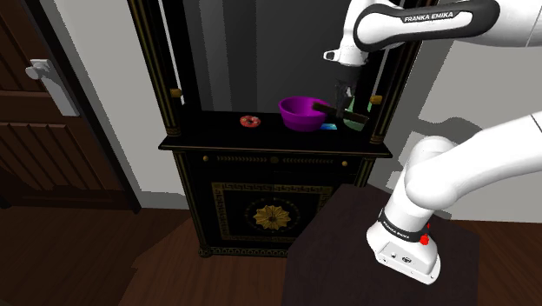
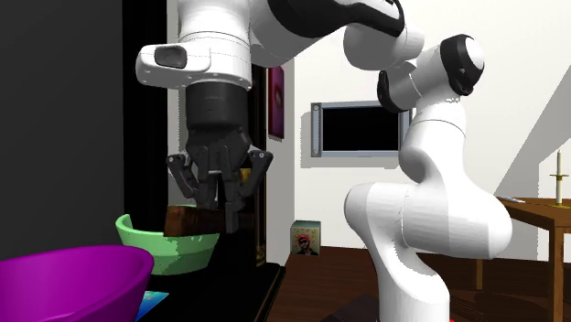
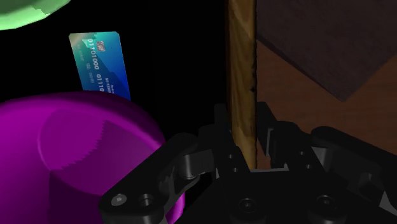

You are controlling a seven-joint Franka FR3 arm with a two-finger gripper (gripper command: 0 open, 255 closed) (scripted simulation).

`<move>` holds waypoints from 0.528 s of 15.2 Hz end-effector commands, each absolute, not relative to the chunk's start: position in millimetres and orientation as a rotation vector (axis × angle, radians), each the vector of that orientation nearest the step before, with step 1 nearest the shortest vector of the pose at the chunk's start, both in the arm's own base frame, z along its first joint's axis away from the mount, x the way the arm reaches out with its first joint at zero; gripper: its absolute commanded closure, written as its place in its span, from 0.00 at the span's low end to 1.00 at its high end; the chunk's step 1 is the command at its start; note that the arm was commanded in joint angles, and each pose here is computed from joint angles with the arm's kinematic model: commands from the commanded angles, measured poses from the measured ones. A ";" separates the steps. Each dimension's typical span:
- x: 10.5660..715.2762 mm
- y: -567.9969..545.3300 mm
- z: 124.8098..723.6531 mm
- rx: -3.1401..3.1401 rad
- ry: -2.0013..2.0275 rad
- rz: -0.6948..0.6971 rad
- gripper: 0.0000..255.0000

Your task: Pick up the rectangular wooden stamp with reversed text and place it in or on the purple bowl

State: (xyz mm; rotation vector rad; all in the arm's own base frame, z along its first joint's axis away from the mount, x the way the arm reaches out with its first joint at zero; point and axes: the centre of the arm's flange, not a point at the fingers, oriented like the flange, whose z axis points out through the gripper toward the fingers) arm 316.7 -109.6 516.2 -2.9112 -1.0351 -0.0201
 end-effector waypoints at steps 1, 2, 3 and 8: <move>314.5 -118.6 535.2 -2.923 -1.013 -0.051 1.00; 314.5 -118.6 540.5 -2.923 -1.013 -0.051 1.00; 314.5 -118.6 545.8 -2.923 -1.013 -0.051 1.00; 352.6 -129.4 555.4 -2.923 -1.013 -0.051 1.00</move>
